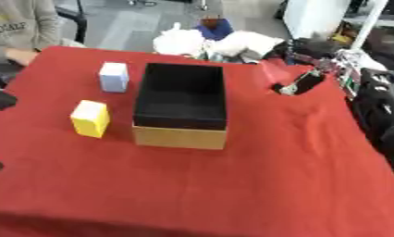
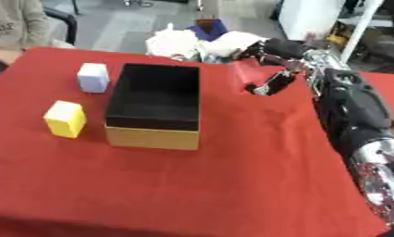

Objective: Pick up objects on the table and place them in the box.

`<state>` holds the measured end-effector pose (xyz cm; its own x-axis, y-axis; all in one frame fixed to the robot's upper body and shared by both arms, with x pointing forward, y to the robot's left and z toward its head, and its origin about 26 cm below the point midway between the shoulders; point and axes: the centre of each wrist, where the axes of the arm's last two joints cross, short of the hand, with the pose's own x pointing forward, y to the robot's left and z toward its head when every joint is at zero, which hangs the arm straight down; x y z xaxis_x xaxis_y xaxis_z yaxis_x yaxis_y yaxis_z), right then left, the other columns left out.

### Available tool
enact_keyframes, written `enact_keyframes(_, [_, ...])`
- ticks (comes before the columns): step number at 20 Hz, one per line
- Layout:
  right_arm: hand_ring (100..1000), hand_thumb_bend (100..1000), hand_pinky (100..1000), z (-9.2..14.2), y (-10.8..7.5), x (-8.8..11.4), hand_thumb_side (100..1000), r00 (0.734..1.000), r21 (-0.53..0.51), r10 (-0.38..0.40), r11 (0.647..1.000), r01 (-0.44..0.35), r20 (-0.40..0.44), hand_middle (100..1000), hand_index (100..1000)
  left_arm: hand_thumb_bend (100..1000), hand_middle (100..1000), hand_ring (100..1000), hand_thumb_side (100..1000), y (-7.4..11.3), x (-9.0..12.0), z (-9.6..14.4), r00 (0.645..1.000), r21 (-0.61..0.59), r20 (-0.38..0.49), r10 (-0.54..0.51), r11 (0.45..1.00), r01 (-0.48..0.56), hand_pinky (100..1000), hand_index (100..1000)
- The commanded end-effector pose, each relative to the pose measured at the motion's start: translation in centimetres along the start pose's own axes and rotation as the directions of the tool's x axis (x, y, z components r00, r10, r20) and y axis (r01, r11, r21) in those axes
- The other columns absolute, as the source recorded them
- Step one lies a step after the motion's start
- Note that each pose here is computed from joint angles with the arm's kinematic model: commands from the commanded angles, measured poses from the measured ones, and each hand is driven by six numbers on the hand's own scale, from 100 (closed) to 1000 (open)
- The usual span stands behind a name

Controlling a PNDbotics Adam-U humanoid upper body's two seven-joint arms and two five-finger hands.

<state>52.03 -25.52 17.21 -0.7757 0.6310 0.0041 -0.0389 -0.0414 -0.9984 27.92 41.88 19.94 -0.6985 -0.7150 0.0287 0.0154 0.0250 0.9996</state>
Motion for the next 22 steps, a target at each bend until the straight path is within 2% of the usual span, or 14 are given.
enact_keyframes(1, [561,214,730,-1.3,-3.4,0.7,173,0.998,-0.064,0.043,0.997,-0.04,0.047,419,858,425,837,764,647,1.9,0.0,-0.2,0.999,-0.007,0.017,-0.049,0.999,0.049,737,944])
enact_keyframes(6, [568,197,733,-4.1,-4.3,2.9,178,0.99,-0.067,0.05,0.997,-0.041,0.13,424,861,429,837,764,641,2.2,0.0,-0.4,0.998,-0.001,0.028,-0.052,0.999,0.052,737,944])
enact_keyframes(12, [580,148,739,-6.6,-2.3,5.5,195,0.98,0.022,0.028,0.999,-0.033,0.195,436,867,429,837,764,636,2.4,0.0,-0.6,0.998,0.012,0.033,-0.052,0.999,0.052,737,944])
enact_keyframes(15, [598,185,745,-7.3,-1.1,6.3,225,0.977,0.069,0.024,0.997,-0.039,0.21,456,878,429,837,764,636,2.5,0.0,-0.7,0.998,0.015,0.036,-0.053,0.999,0.052,737,944])
enact_keyframes(16, [604,193,748,-7.5,-0.9,6.6,259,0.976,0.082,0.028,0.996,-0.047,0.214,467,885,429,837,764,637,2.5,0.0,-0.7,0.998,0.015,0.037,-0.053,0.999,0.052,737,944])
enact_keyframes(17, [626,211,754,-7.7,-0.7,6.8,375,0.975,0.093,0.033,0.994,-0.054,0.218,514,904,428,837,764,638,2.5,0.0,-0.7,0.998,0.014,0.037,-0.053,0.999,0.052,737,944])
enact_keyframes(18, [643,242,756,-7.8,-0.5,7.0,443,0.974,0.101,0.041,0.993,-0.065,0.221,550,919,428,837,764,638,2.5,0.0,-0.7,0.998,0.014,0.036,-0.053,0.999,0.052,737,944])
enact_keyframes(19, [721,335,765,-8.0,-0.6,7.2,578,0.973,0.105,0.055,0.991,-0.08,0.224,710,960,426,837,764,640,2.5,0.0,-0.7,0.998,0.013,0.036,-0.052,0.999,0.052,737,944])
enact_keyframes(20, [730,343,767,-8.1,-0.6,7.4,589,0.971,0.105,0.071,0.99,-0.097,0.226,726,964,426,837,764,640,2.4,0.0,-0.7,0.998,0.012,0.035,-0.052,0.999,0.052,737,944])
enact_keyframes(21, [804,419,792,-8.2,-0.8,7.5,693,0.97,0.102,0.089,0.988,-0.115,0.227,842,988,425,836,764,643,2.4,-0.1,-0.7,0.998,0.01,0.034,-0.052,0.999,0.052,737,944])
enact_keyframes(22, [817,433,797,-8.2,-0.9,7.5,711,0.968,0.097,0.107,0.986,-0.132,0.226,861,992,425,836,764,644,2.4,-0.1,-0.7,0.998,0.009,0.033,-0.052,0.999,0.052,737,944])
